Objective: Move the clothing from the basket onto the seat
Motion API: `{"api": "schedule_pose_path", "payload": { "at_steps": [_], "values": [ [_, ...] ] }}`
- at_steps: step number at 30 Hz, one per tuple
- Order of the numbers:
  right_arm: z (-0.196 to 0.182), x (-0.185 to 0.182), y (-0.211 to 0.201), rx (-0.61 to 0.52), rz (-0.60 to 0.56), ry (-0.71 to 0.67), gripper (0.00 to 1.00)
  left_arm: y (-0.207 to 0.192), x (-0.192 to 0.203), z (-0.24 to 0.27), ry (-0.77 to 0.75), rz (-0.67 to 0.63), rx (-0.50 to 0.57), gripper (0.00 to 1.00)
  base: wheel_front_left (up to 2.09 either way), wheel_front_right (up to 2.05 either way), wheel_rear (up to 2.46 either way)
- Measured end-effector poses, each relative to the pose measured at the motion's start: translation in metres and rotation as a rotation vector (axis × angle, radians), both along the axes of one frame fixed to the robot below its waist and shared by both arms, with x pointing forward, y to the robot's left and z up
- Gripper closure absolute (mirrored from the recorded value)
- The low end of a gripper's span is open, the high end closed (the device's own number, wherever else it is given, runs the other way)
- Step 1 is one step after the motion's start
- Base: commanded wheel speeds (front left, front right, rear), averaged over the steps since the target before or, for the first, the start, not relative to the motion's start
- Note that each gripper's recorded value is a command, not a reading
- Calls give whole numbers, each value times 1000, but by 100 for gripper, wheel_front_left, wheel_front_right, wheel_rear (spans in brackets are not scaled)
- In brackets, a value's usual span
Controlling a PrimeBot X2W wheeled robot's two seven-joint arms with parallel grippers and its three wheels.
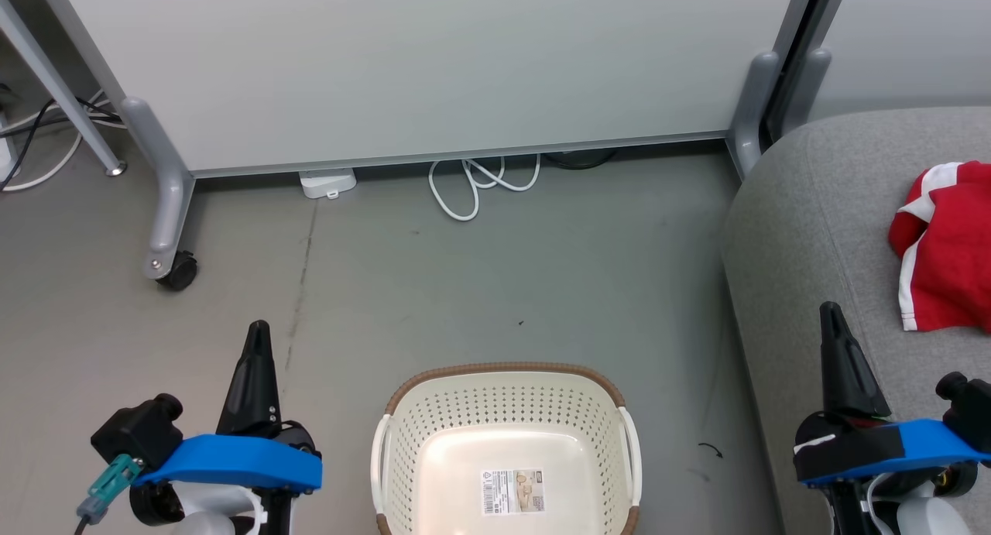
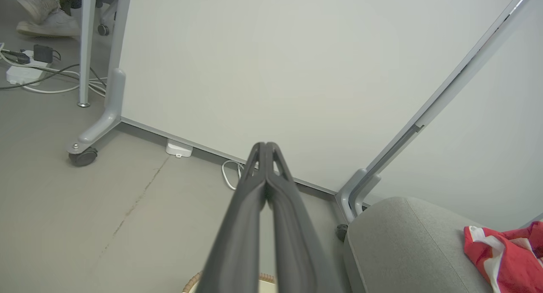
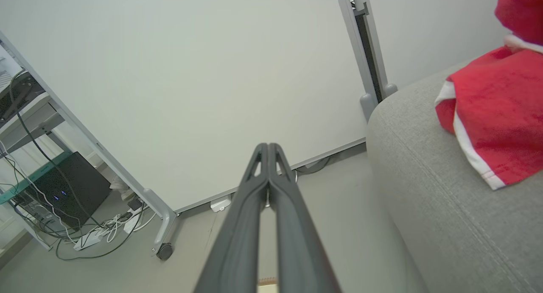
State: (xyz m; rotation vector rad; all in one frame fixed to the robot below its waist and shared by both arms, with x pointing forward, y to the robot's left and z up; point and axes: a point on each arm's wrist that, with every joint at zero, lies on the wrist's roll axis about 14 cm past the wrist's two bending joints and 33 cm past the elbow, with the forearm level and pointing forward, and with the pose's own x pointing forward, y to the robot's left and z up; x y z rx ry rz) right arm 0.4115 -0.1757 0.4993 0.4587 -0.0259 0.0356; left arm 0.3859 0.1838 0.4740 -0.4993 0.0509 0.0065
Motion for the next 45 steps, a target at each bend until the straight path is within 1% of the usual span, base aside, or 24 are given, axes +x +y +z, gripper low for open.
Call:
{"api": "schedule_pose_path", "payload": {
  "at_steps": [24,45],
  "values": [
    [-6,-5,-11,352,-35,60,100,11,1,3,21,58,-339,100,0,0,0],
    [-7,-10,-15,599,-43,80,100,15,2,8,20,75,-578,100,0,0,0]
  ]
}}
